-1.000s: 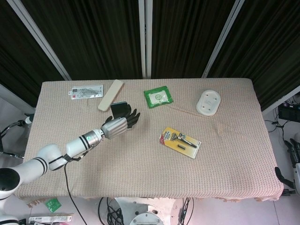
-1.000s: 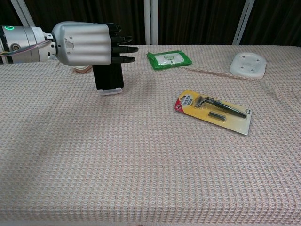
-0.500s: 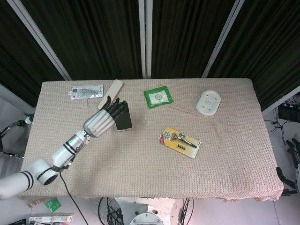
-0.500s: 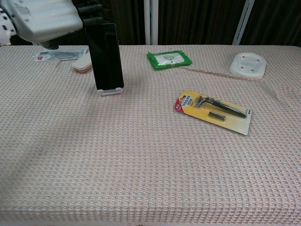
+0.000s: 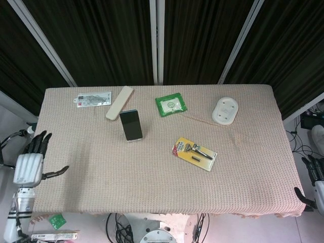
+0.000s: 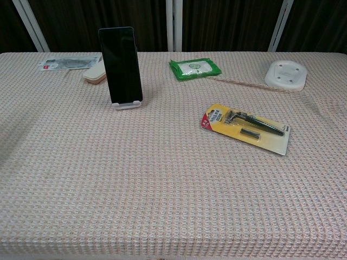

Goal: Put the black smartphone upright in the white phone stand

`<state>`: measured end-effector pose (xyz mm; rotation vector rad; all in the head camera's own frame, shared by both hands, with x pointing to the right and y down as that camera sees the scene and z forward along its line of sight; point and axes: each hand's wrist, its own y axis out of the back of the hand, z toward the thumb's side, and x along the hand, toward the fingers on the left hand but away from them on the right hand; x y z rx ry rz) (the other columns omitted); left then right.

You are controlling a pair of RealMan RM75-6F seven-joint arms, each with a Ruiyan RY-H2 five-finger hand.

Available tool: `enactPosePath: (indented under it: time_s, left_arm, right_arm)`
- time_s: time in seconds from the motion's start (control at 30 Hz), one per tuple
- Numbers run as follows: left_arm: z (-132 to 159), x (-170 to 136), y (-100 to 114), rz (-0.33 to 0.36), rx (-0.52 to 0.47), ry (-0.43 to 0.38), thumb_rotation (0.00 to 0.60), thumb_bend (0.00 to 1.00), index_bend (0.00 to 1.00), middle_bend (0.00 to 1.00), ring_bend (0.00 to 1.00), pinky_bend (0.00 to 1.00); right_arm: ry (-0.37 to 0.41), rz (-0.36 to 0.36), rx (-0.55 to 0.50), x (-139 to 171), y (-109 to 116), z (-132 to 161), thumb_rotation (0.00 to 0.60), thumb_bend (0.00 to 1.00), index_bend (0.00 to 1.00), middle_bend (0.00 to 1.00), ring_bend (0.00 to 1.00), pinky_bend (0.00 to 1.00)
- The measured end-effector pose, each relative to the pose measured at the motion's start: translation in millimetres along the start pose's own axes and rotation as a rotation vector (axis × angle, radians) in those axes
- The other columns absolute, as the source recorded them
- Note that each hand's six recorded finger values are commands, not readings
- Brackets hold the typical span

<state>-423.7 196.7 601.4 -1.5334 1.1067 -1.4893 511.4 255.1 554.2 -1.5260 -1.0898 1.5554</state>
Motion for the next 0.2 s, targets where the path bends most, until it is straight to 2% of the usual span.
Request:
enactPosePath:
  time_s: [0.07, 0.2]
  left_arm:
    - [-21.5, -21.9, -9.4, -0.035, 0.011, 0.019, 0.335, 0.05, 0.01, 0.03, 0.08, 0.22]
    - [-38.4, -46.3, -14.9, -0.06, 0.05, -0.022, 0.337, 0.05, 0.01, 0.03, 0.08, 0.22]
  right_arm:
    - [0.012, 0.009, -0.003, -1.6, -2.7, 1.6, 0.6, 0.2, 0.0, 0.0, 0.0, 0.0]
    - [0.046, 0.003, -0.007, -5.8, -4.8, 10.0, 0.6, 0.21, 0.0, 0.0, 0.0, 0.0]
